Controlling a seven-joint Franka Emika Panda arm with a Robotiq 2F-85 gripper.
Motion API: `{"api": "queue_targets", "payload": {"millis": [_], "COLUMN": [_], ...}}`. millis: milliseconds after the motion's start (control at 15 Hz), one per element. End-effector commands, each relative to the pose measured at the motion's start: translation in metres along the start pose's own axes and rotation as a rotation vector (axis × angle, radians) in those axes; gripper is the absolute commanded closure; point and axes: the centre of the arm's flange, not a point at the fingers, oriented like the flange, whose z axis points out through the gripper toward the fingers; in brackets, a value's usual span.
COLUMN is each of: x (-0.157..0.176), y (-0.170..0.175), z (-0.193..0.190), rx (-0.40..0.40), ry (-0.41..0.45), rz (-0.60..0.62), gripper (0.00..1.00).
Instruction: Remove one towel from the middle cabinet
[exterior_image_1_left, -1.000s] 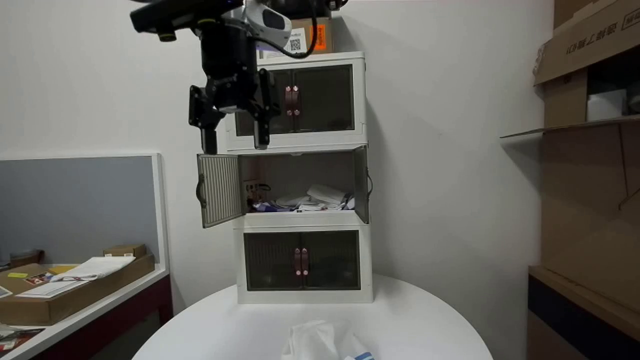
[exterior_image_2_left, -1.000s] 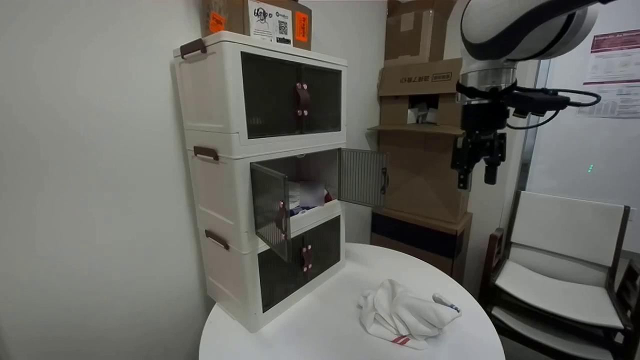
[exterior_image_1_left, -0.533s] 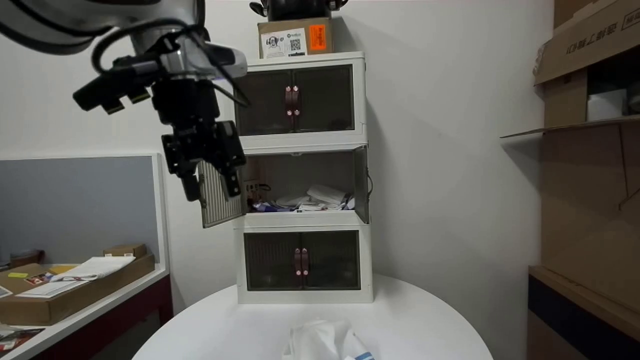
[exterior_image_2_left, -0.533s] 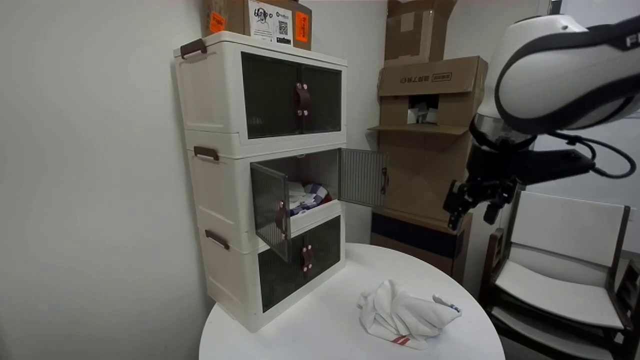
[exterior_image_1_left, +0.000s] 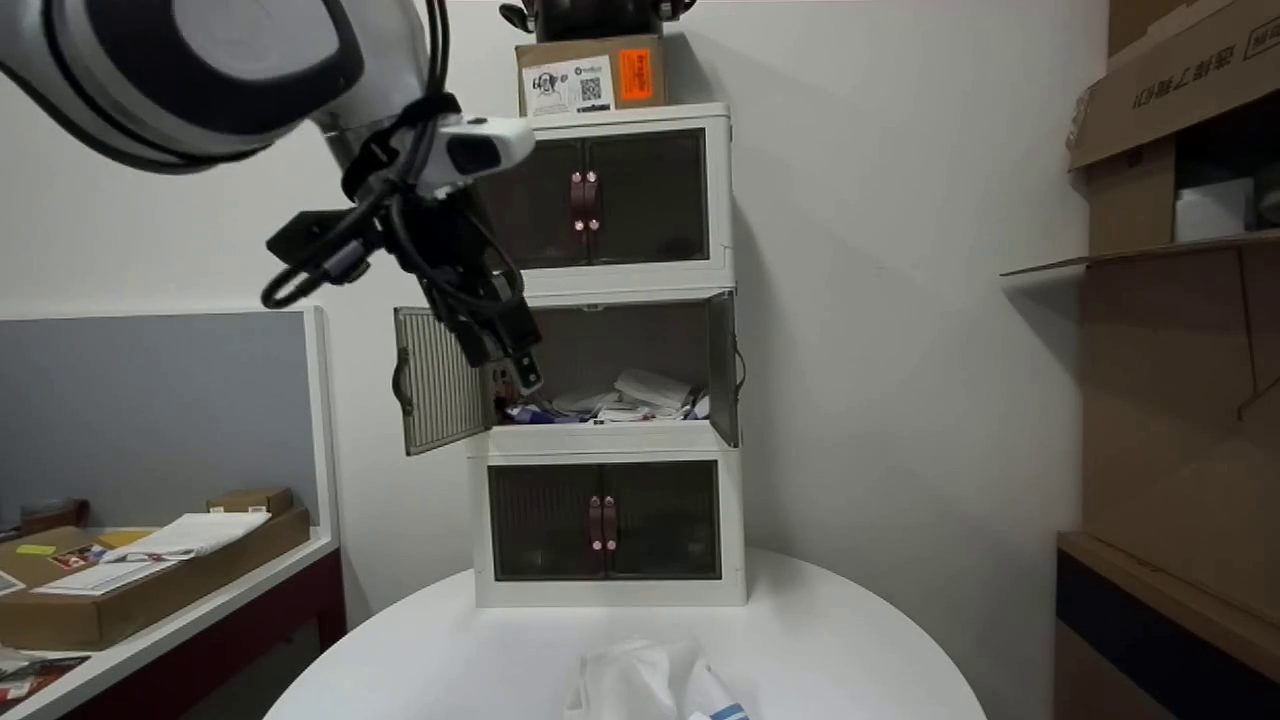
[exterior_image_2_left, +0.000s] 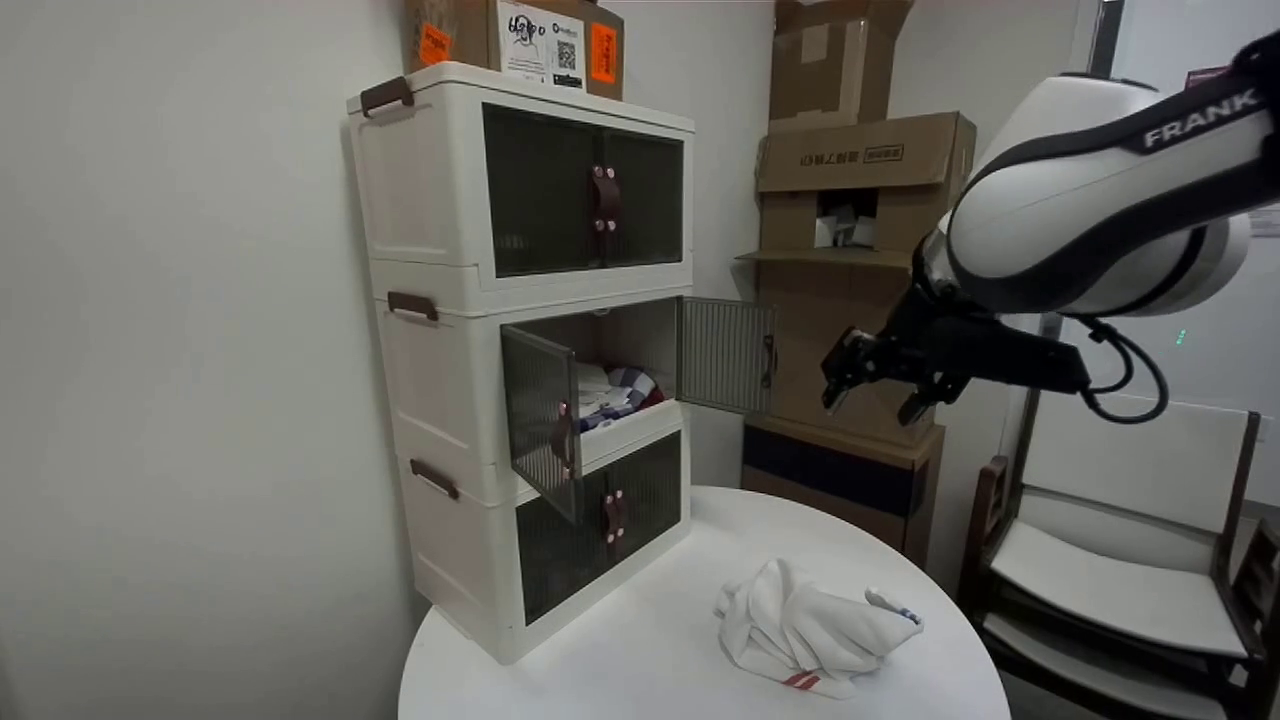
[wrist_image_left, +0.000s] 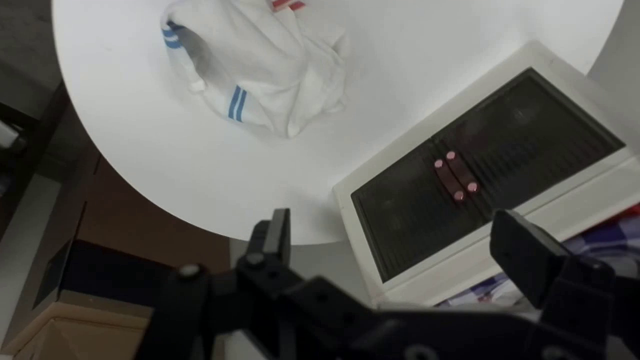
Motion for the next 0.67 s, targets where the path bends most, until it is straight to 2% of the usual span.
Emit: {"api": "queue_targets", "payload": {"millis": [0,133,467,600], "x": [0.005,0.008,0.01,0.005], "y": [0.002,0.003,0.0,0.002], "z": [0.012,0.026,0.015,0.022], "rx": [0.019,0.011,0.017,-0.005], "ry": [0.016,-0.002,0.019,0.026], "rz": [0.035,0.042,0.036,0.065], "gripper": [0.0,0.0,0.0,0.0]}}
